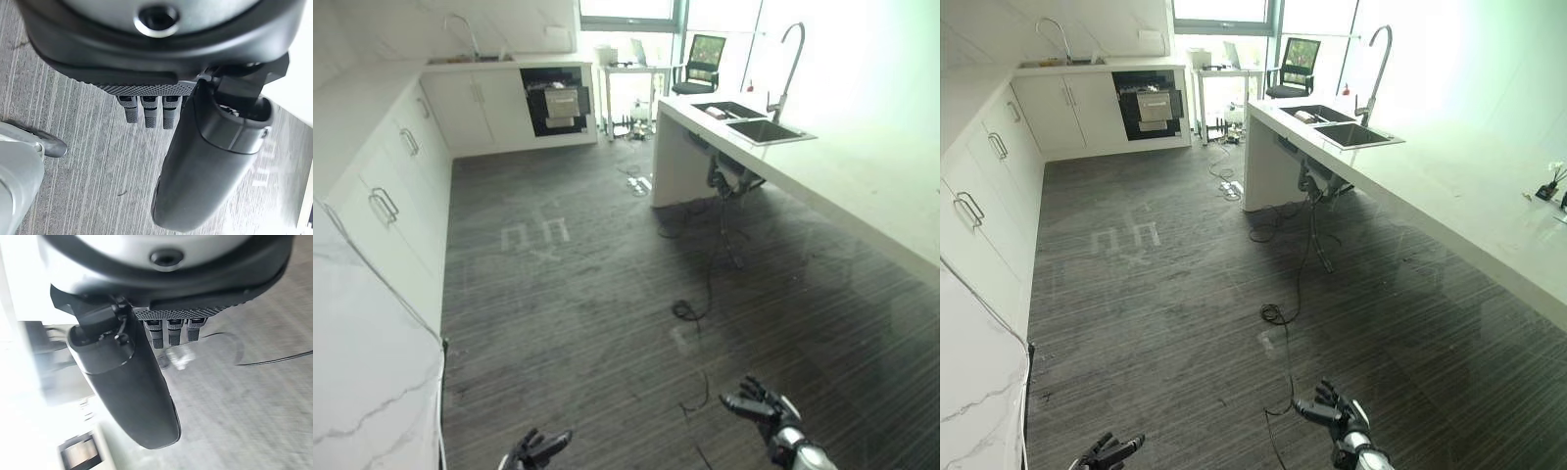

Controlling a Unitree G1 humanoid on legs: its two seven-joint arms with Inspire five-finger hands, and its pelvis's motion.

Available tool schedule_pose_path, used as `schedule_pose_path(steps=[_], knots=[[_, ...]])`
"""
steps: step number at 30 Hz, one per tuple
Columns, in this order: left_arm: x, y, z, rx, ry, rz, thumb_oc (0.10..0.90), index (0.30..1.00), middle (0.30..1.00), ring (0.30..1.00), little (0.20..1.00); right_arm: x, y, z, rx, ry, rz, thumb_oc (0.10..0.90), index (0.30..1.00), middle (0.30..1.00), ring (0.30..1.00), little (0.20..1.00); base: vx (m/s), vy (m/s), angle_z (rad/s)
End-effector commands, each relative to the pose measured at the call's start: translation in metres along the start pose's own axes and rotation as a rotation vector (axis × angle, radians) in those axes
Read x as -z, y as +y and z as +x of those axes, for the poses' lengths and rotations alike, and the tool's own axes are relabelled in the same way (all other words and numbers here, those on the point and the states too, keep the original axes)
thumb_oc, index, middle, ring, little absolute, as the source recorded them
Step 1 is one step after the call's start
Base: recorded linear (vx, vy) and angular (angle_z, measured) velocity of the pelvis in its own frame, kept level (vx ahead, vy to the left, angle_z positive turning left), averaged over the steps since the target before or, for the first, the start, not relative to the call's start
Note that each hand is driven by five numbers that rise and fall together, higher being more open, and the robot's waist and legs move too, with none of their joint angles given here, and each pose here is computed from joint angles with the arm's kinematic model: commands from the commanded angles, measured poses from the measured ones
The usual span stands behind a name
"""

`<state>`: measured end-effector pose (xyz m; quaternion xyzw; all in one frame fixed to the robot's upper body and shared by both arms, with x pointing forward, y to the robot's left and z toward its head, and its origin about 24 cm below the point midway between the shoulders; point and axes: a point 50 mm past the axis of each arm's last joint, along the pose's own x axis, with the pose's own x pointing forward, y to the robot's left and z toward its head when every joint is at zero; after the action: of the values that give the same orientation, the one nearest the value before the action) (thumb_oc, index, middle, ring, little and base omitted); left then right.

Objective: Place the dishes in the dishwasher.

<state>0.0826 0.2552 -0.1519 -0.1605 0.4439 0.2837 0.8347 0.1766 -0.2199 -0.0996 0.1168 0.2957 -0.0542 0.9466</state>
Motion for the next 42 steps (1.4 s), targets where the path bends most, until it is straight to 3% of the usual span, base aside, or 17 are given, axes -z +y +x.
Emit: schedule_pose_path(steps=[1,12,29,35,42], knots=[[-0.029,-0.012,0.004,0.073,-0.145,-0.009,0.800,0.900,0.900,0.900,0.900,-0.068,-0.006,0.004,-0.025,-0.279,-0.125,0.800,0.900,0.900,0.900,0.900,0.12,-0.061,0.09],[0.007,-0.004,-0.008,0.054,-0.089,0.016,0.800,0.900,0.900,0.900,0.900,-0.089,-0.004,-0.006,-0.069,-0.364,-0.237,0.800,0.900,0.900,0.900,0.900,0.32,0.156,-0.21],[-0.041,-0.032,0.002,0.167,-0.211,0.244,0.800,0.900,0.900,0.900,0.900,-0.094,0.033,-0.006,-0.124,-0.449,-0.144,0.800,0.900,0.900,0.900,0.900,0.28,0.181,-0.06],[-0.042,-0.039,-0.002,0.227,-0.241,0.221,0.800,0.900,0.900,0.900,0.900,-0.085,-0.001,-0.026,-0.059,-0.473,-0.126,0.800,0.900,0.900,0.900,0.900,0.57,-0.185,0.77],[-0.056,-0.056,-0.005,0.280,-0.300,0.190,0.800,0.900,0.900,0.900,0.900,-0.109,0.012,-0.018,-0.044,-0.521,-0.139,0.800,0.900,0.900,0.900,0.900,0.43,-0.213,0.21]])
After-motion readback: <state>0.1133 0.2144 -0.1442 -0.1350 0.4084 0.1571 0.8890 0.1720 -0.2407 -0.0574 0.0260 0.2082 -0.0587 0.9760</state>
